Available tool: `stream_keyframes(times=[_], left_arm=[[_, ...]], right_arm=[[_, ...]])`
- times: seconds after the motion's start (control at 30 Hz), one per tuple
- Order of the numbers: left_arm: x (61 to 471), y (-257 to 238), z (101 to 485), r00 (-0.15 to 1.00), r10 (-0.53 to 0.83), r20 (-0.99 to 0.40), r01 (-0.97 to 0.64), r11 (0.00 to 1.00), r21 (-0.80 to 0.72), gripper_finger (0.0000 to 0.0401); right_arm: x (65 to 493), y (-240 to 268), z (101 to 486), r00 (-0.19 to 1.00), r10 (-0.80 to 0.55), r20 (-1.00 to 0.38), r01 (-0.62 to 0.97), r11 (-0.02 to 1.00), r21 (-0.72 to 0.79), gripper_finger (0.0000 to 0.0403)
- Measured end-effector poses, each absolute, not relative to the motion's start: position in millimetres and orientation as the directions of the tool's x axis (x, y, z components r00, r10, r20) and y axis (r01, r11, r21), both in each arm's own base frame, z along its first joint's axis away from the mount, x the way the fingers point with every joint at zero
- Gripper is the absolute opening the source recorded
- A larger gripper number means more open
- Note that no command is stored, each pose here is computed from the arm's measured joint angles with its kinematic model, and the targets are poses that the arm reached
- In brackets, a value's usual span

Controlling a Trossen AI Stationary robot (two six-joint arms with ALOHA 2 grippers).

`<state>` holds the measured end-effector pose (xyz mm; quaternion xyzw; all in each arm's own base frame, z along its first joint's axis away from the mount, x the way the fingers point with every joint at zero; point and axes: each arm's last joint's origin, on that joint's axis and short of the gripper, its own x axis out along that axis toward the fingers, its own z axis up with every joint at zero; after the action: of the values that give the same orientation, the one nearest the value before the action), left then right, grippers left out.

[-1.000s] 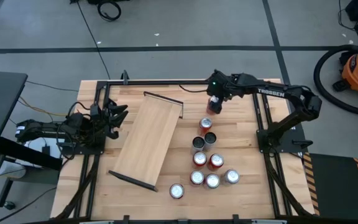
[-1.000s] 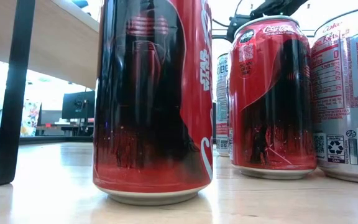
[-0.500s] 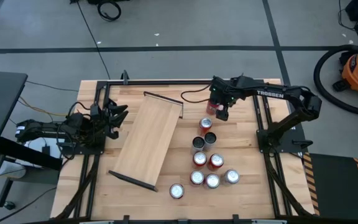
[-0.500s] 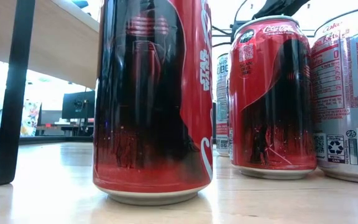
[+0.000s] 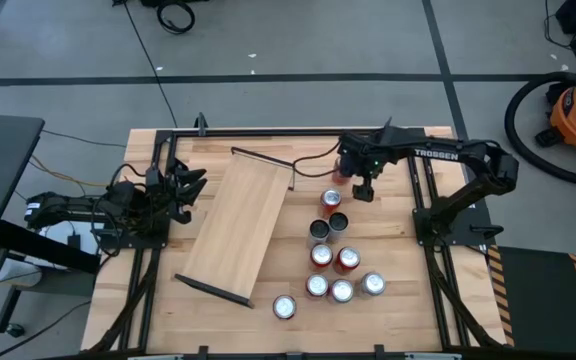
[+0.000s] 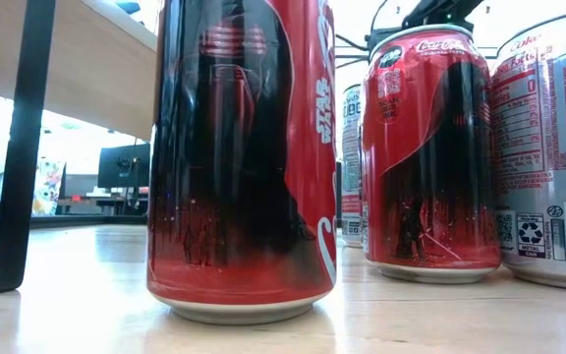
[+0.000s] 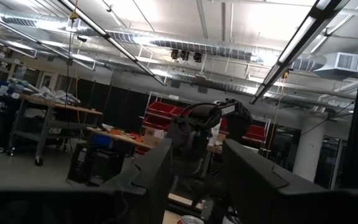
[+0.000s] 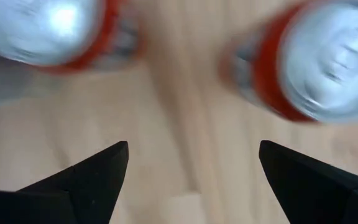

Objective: Place canned beverage on shelf
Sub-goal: Put the top orange soda can on the shelf

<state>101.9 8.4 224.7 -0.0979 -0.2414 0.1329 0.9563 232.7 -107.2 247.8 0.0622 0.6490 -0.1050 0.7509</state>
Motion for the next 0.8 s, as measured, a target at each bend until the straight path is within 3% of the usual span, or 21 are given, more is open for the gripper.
stream_keyframes(times=[0.13,0.3,0.4,0.8], left_arm=[[102,8,224,0.849,0.302,0.433,-0.208,0.946,-0.251,0.0153],[102,8,224,0.849,0.302,0.434,-0.208,0.945,-0.251,0.0153],[102,8,224,0.849,0.302,0.433,-0.204,0.945,-0.257,0.0153],[102,8,224,0.850,0.301,0.433,-0.194,0.942,-0.275,0.0153]], right_arm=[[230,-118,248,0.124,-0.147,-0.981,0.279,0.954,-0.108,0.0373],[234,-135,251,0.243,-0.183,-0.953,0.292,0.950,-0.108,0.0373],[235,-141,253,0.319,-0.129,-0.939,0.298,0.954,-0.030,0.0373],[240,-127,252,0.391,0.082,-0.917,0.323,0.920,0.220,0.0372]])
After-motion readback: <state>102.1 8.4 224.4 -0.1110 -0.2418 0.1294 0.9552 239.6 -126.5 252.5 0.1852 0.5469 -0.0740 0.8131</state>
